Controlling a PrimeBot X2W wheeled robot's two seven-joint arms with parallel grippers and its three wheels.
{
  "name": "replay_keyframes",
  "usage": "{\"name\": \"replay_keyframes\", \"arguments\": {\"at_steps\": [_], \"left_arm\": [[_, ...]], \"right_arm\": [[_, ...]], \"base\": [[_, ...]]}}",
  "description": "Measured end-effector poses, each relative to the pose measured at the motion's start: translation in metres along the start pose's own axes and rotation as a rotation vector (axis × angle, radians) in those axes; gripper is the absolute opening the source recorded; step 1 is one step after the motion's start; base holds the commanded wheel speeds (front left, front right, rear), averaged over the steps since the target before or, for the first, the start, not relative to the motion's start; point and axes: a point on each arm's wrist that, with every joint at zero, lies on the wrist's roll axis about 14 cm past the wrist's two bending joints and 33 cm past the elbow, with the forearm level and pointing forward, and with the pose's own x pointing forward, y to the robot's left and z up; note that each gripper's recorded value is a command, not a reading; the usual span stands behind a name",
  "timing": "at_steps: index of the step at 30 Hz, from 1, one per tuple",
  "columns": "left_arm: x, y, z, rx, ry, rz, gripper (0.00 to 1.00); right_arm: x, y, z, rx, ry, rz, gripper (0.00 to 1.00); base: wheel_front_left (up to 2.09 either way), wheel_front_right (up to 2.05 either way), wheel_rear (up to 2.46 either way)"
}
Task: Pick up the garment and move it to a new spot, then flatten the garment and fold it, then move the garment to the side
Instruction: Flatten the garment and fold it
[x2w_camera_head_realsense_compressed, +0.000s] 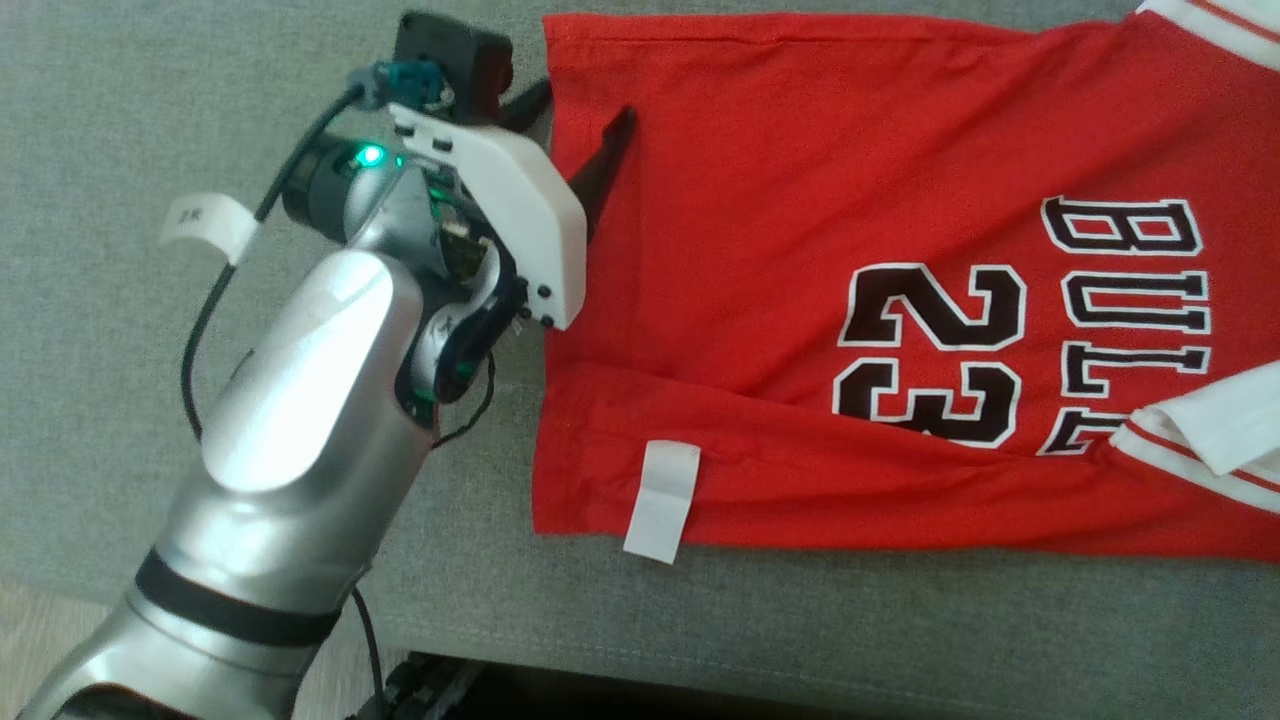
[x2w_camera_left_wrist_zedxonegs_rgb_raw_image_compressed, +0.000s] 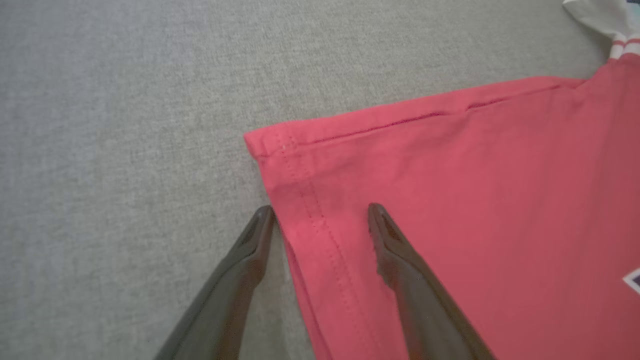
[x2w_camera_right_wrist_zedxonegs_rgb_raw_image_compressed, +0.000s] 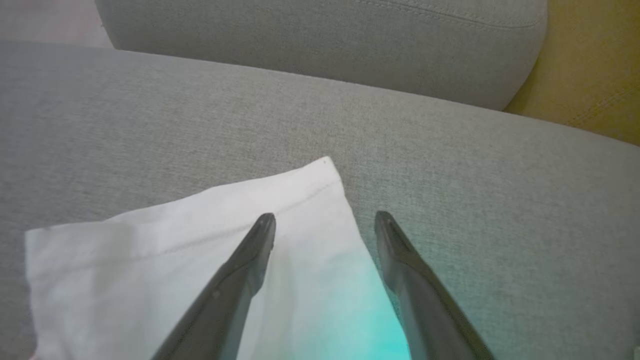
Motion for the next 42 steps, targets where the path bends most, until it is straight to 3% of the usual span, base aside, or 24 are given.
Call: {"name": "replay_keyframes", "arguments": {"at_steps": [19, 20, 21, 26, 33, 42], "left_arm": [[0.013, 0.0, 0.012, 0.044, 0.013, -0.022, 1.0], [0.013, -0.001, 0.011, 0.045, 0.015, -0.025, 0.74], [0.012, -0.001, 0.011, 0.048, 0.015, -0.029, 0.02], [0.011, -0.006, 0.014, 0.061, -0.008, -0.048, 0.0], [0.01, -0.005, 0.035, 0.056, -0.1, -0.043, 0.0], [-0.004, -0.002, 0.072, 0.048, -0.222, -0.032, 0.0]], "right_arm": [[0.015, 0.003, -0.004, -0.002, 0.071, 0.024, 1.0], [0.016, 0.004, -0.004, -0.003, 0.073, 0.028, 0.55], [0.016, 0.005, -0.005, -0.007, 0.075, 0.03, 0.0], [0.013, 0.009, 0.002, -0.017, 0.021, 0.036, 0.0], [0.0, -0.006, 0.02, 0.059, -0.094, 0.02, 0.0], [-0.047, -0.033, 0.057, 0.103, -0.262, 0.009, 0.0]], "base": [[0.0, 0.0, 0.0], [0.0, 0.0, 0.0], [0.0, 0.0, 0.0], [0.0, 0.0, 0.0], [0.0, 0.0, 0.0], [0.0, 0.0, 0.0]]}}
